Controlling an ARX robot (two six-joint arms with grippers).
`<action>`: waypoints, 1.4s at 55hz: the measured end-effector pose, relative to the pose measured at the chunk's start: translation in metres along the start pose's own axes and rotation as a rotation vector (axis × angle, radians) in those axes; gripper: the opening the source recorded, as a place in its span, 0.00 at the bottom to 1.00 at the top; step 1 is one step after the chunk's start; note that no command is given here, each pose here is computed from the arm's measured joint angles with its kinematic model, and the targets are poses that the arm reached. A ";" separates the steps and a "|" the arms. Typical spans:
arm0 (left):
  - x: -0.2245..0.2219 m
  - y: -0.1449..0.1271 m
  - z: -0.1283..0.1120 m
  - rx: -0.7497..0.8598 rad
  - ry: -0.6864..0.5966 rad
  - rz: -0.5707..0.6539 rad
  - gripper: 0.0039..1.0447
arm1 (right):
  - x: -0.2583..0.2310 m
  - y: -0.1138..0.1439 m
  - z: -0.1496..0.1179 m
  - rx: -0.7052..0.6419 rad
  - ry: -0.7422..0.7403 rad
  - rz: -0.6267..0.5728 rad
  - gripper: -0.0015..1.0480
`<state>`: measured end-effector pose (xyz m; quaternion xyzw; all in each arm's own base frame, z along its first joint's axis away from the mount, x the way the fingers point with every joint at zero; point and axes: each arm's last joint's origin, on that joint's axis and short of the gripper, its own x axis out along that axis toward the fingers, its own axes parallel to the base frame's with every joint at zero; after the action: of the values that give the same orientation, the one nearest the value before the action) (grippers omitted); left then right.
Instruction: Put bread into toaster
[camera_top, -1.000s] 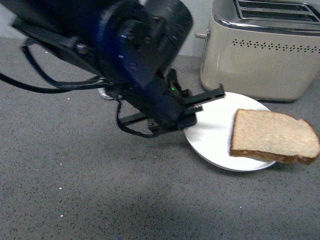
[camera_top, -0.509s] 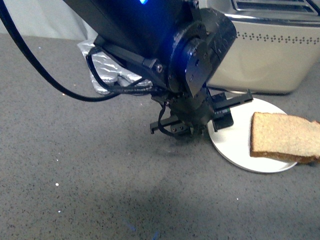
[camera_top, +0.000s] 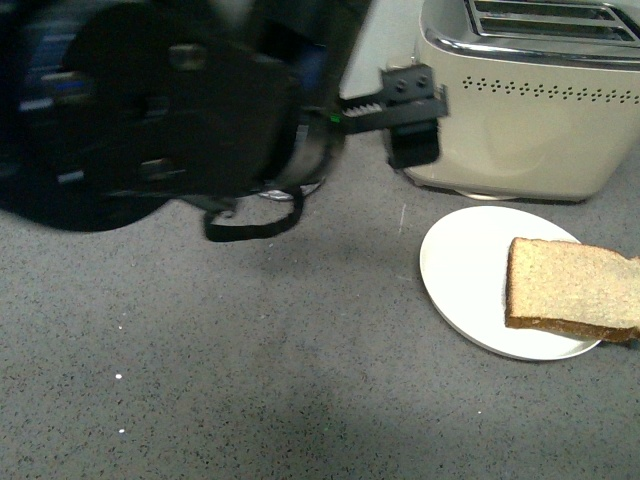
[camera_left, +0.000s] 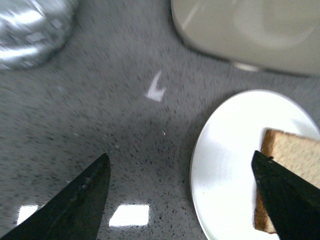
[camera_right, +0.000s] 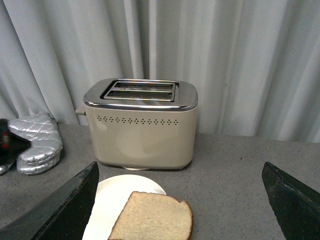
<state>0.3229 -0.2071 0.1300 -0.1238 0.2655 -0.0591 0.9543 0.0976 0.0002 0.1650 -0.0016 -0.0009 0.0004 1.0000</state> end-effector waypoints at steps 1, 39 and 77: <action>-0.006 0.005 0.001 0.006 -0.020 0.004 0.93 | 0.000 0.000 0.000 0.000 0.000 0.000 0.91; -0.180 0.154 -0.020 0.237 -0.519 0.114 0.07 | 0.000 0.000 0.000 0.000 0.000 0.002 0.91; -0.224 0.179 -0.025 0.246 -0.555 0.116 0.03 | 0.000 0.000 0.000 0.000 0.000 0.002 0.91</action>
<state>0.1277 -0.0003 0.1716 -0.0036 -0.0079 -0.0002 1.0000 0.0976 0.0002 0.1650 -0.0016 -0.0009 0.0013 1.0000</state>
